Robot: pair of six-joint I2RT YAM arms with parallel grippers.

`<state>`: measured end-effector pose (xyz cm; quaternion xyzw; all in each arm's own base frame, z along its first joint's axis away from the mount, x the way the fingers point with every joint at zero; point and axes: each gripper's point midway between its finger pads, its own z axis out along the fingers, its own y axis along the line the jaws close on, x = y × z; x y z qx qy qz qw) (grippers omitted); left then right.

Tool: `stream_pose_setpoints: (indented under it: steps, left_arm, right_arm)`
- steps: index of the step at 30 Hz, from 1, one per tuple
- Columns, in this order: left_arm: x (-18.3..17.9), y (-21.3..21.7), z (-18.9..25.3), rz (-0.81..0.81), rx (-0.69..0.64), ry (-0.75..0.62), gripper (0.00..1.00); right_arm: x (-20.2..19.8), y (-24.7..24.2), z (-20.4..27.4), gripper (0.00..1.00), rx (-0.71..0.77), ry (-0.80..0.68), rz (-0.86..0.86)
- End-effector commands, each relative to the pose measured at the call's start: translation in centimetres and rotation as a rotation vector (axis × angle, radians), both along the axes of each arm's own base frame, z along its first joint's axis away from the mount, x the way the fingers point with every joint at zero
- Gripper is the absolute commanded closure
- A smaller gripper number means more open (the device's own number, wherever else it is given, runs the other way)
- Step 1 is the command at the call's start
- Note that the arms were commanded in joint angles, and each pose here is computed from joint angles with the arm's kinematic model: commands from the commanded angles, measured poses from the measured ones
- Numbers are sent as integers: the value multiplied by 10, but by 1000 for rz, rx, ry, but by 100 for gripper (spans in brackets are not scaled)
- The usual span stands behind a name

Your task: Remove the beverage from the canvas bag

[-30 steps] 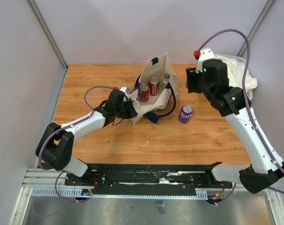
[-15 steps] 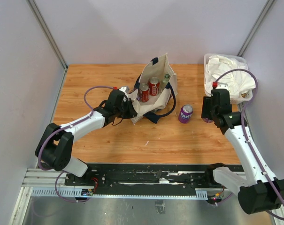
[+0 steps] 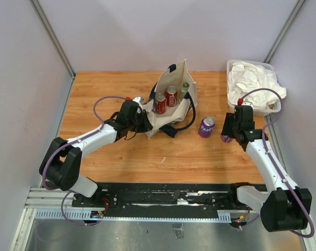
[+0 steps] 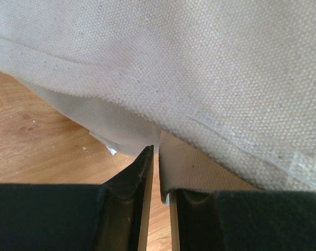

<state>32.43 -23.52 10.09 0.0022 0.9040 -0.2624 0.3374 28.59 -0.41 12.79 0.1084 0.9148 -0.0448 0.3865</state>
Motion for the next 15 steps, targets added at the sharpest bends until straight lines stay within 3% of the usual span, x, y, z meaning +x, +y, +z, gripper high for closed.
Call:
stream_pose_setpoints:
  steps: [1, 9, 12, 15]
  left_arm:
    - [-26, 19, -32, -3, 91, 128, 79]
    - [-27, 20, -33, 0, 95, 131, 79]
    - [-28, 21, -34, 2, 100, 134, 79]
    - [-29, 22, -36, 2, 102, 137, 79]
  right_arm:
    - [23, -7, 10, 99, 28, -87, -48]
    - [17, -8, -18, 98, 77, 4, -92]
    - [15, -7, -25, 82, 82, 38, -89]
    - [12, -7, -30, 55, 80, 69, -91]
